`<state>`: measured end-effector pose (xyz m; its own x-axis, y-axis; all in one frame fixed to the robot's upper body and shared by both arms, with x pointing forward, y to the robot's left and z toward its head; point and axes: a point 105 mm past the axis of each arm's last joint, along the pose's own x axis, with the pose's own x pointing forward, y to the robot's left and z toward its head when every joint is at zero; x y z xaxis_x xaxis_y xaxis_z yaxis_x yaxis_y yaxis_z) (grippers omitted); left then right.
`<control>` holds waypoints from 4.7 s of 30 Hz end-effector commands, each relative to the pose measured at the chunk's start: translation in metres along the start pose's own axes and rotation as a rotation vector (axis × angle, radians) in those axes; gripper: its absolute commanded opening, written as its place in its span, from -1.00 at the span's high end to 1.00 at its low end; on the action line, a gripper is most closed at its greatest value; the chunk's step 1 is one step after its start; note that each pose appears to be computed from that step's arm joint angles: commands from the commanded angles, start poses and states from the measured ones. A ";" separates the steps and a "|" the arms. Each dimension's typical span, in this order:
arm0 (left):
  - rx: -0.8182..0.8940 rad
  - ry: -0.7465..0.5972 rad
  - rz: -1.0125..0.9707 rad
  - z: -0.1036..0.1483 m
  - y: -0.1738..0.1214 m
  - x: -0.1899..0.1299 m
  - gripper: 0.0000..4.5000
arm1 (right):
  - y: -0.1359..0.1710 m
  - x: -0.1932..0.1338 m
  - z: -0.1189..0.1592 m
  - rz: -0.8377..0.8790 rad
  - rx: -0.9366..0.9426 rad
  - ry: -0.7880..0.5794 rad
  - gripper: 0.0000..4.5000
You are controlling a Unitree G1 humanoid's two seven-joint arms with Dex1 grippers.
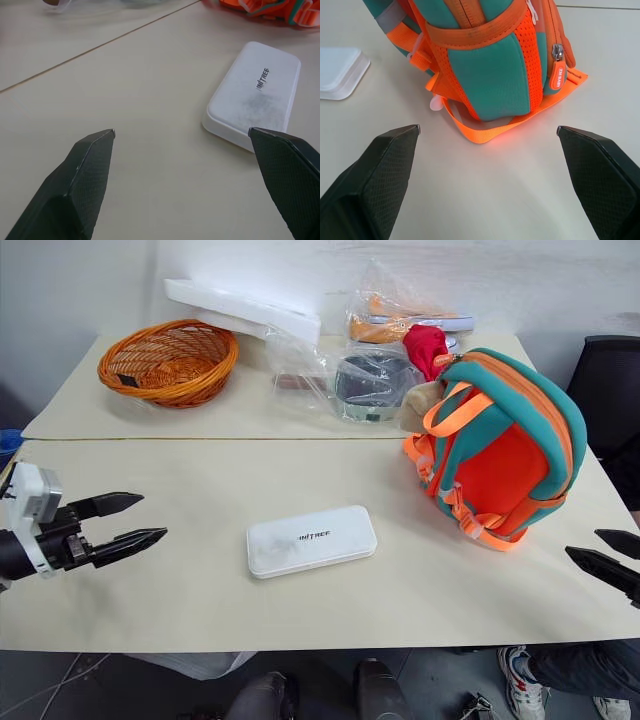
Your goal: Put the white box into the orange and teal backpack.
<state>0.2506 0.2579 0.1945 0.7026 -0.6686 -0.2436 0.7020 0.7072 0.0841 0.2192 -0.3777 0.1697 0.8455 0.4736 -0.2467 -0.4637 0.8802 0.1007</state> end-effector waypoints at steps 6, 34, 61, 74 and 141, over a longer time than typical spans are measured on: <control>0.068 0.048 -0.110 -0.012 -0.031 0.022 -0.29 | 0.050 0.015 0.000 0.225 -0.071 0.038 -0.24; 0.104 0.077 -0.116 -0.050 -0.041 0.121 0.99 | 0.159 0.214 -0.032 0.371 -0.295 0.060 1.00; -0.847 0.208 -0.172 -0.081 -0.015 0.101 -0.99 | 0.151 0.209 -0.026 0.292 -0.377 0.050 1.00; -0.939 0.303 -0.410 -0.063 -0.063 0.175 -0.99 | 0.155 0.218 -0.026 0.297 -0.377 0.043 1.00; -0.312 -0.650 -0.447 0.162 -0.027 0.088 0.38 | 0.220 0.053 0.077 1.030 -0.046 -0.003 0.98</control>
<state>0.3288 0.1534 0.3077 0.4623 -0.8032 0.3756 0.8819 0.3723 -0.2893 0.1965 -0.1573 0.2416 0.0939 0.9920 -0.0839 -0.9591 0.1128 0.2595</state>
